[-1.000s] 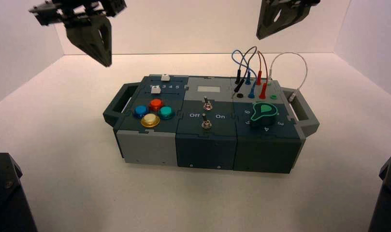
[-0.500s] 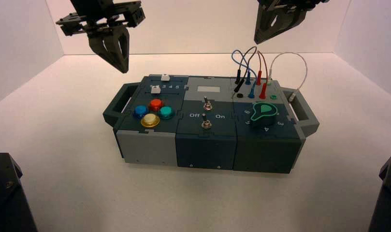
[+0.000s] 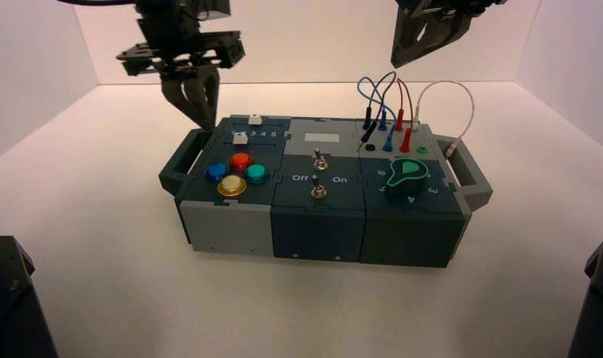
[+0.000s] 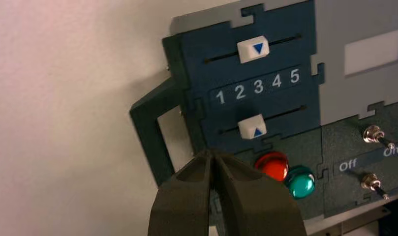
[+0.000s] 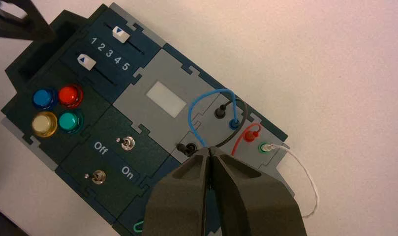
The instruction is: Move the bottom slider to position 3.
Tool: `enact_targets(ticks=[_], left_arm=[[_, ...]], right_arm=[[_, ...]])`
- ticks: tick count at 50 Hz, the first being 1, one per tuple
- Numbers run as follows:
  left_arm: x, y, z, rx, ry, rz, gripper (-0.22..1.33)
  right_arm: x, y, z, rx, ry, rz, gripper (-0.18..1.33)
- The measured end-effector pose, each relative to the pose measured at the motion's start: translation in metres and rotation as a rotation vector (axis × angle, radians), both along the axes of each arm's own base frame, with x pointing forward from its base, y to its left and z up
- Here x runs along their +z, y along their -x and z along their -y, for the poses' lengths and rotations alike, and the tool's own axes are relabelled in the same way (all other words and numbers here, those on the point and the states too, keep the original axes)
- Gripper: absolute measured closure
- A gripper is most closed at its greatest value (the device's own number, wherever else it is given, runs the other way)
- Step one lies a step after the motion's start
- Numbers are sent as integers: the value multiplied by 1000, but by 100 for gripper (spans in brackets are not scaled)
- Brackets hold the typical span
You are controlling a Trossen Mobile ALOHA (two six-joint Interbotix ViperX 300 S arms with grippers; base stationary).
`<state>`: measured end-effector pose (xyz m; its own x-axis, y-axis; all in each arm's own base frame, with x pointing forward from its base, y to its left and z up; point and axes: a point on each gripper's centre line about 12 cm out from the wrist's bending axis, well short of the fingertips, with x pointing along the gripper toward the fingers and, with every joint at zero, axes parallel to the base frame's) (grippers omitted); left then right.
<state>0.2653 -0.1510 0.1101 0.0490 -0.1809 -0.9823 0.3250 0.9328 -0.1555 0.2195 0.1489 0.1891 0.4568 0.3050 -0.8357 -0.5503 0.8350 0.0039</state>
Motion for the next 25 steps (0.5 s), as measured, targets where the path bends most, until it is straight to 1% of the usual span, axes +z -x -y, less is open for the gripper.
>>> enact_targets(ticks=[10,25], left_arm=[[-5,-4,6,-4,1,-8,127],[-10,-9,9,-4,0,-7,127]], right_arm=[[0,0,0,0,0,0,129],[0,0,0,0,-1,1,129]])
